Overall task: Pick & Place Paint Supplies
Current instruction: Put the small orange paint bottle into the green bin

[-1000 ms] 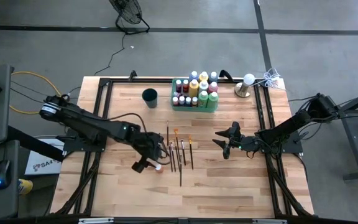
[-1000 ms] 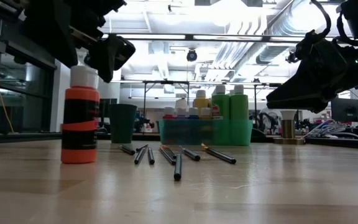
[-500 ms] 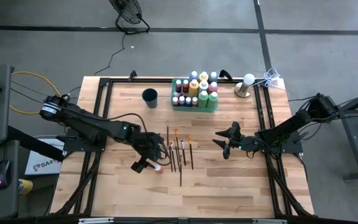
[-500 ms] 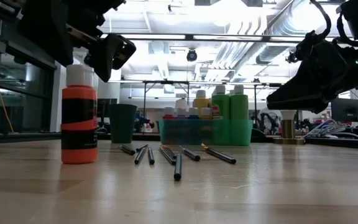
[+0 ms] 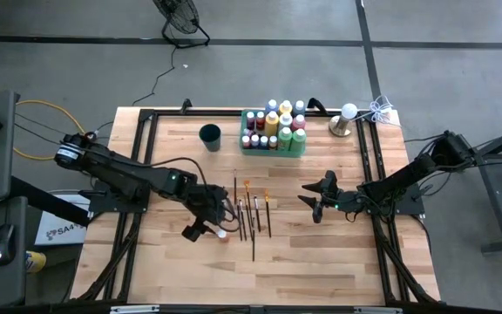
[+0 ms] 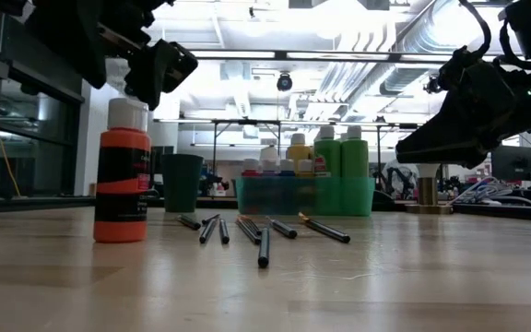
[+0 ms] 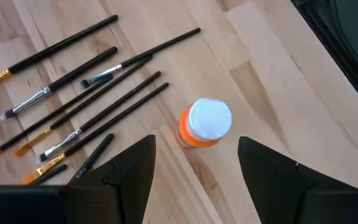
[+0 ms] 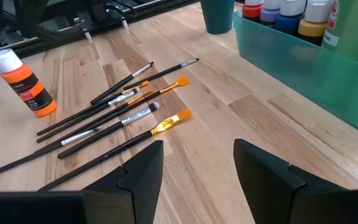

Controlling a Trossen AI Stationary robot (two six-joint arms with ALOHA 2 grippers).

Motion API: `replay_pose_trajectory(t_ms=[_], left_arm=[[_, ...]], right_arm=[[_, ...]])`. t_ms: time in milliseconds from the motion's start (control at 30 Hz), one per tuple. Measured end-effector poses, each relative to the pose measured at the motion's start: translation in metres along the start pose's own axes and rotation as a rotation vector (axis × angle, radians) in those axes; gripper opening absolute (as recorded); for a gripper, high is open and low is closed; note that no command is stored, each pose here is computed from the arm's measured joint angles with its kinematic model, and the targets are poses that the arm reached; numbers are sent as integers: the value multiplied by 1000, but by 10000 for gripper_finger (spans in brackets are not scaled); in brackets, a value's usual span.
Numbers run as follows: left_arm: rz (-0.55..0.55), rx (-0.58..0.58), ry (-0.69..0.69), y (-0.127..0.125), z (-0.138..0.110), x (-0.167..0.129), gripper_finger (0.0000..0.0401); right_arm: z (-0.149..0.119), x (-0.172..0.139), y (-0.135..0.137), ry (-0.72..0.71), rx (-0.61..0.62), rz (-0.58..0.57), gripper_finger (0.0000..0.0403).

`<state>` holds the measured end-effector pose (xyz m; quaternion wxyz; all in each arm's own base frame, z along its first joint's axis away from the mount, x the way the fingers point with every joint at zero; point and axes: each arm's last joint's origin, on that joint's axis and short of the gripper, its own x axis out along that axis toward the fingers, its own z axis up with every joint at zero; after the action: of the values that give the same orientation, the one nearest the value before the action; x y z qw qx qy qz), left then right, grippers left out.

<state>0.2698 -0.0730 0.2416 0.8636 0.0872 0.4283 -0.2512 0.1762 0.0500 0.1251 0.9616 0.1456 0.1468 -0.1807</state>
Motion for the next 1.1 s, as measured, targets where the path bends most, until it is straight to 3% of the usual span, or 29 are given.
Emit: replay_pose_trajectory(t_ms=[367,733,1100], left_arm=[[20,57,14,-14,4,18,226],[31,66,-17,-12,8,23,226],[16,65,39,-9,3,40,226]], right_arm=[[0,0,0,-1,2,0,189],[0,0,0,1,3,2,189],[0,0,0,1,4,2,189]])
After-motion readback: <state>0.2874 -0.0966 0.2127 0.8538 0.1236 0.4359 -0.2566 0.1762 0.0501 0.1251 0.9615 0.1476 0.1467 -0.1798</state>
